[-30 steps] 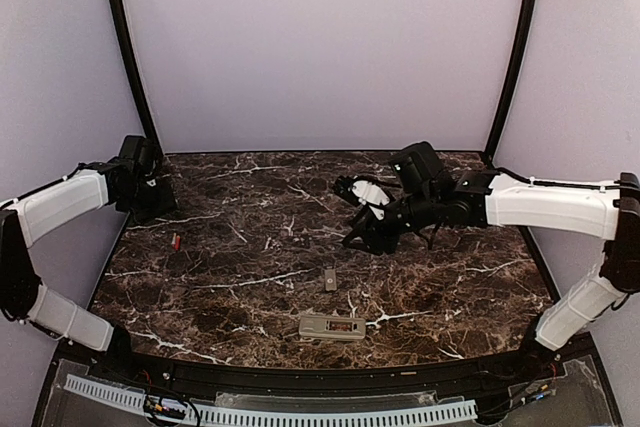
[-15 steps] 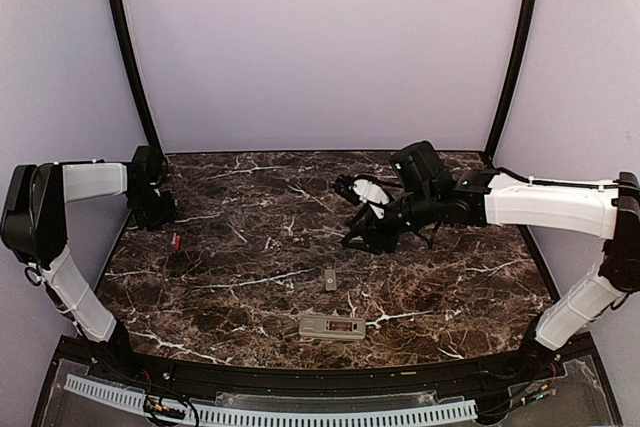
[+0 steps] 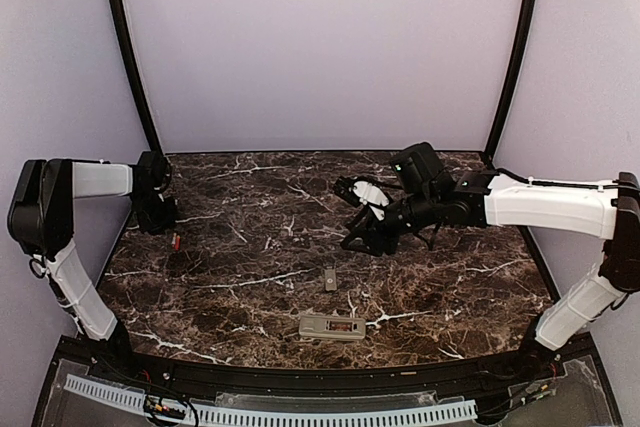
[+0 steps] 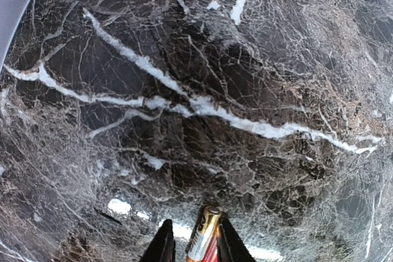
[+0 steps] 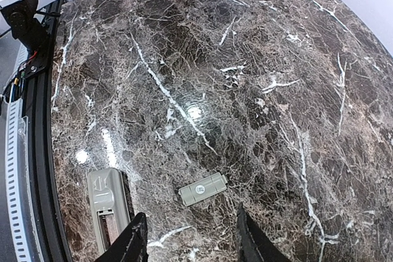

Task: Load the batteries into the remote control
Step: Pick up the battery from the center of the board.

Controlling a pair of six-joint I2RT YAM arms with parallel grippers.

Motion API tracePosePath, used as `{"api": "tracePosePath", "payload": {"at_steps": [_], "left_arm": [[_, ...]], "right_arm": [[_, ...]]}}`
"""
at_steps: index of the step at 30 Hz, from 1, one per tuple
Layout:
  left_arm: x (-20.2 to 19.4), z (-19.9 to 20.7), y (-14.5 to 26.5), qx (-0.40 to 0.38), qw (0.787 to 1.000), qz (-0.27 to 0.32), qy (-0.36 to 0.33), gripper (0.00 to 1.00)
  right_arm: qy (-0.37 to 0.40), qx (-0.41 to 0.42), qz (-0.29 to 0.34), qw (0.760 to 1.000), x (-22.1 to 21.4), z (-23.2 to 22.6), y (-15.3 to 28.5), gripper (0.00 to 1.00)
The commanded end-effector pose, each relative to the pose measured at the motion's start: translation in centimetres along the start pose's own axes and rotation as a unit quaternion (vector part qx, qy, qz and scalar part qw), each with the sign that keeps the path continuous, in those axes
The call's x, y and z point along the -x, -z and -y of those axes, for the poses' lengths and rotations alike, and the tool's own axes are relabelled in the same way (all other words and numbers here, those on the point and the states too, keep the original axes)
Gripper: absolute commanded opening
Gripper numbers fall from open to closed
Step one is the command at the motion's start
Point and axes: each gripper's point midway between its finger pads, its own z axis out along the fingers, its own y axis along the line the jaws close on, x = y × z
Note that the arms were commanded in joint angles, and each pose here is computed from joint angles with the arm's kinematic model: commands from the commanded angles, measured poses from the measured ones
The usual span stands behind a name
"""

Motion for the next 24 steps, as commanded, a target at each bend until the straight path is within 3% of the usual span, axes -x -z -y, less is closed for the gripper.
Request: {"api": "tracePosePath", "payload": {"at_steps": [1, 24], "left_arm": [[-0.5, -0.6, -0.2, 0.008, 1.0, -0.003, -0.011, 0.23], [-3.1, -0.7, -1.6, -0.008, 0.999, -0.035, -0.019, 0.21]], "right_arm": [[0.002, 0.009, 0.003, 1.0, -0.1, -0.3, -0.1, 0.46], [0.004, 0.019, 0.0, 1.0, -0.2, -0.6, -0.2, 0.46]]}}
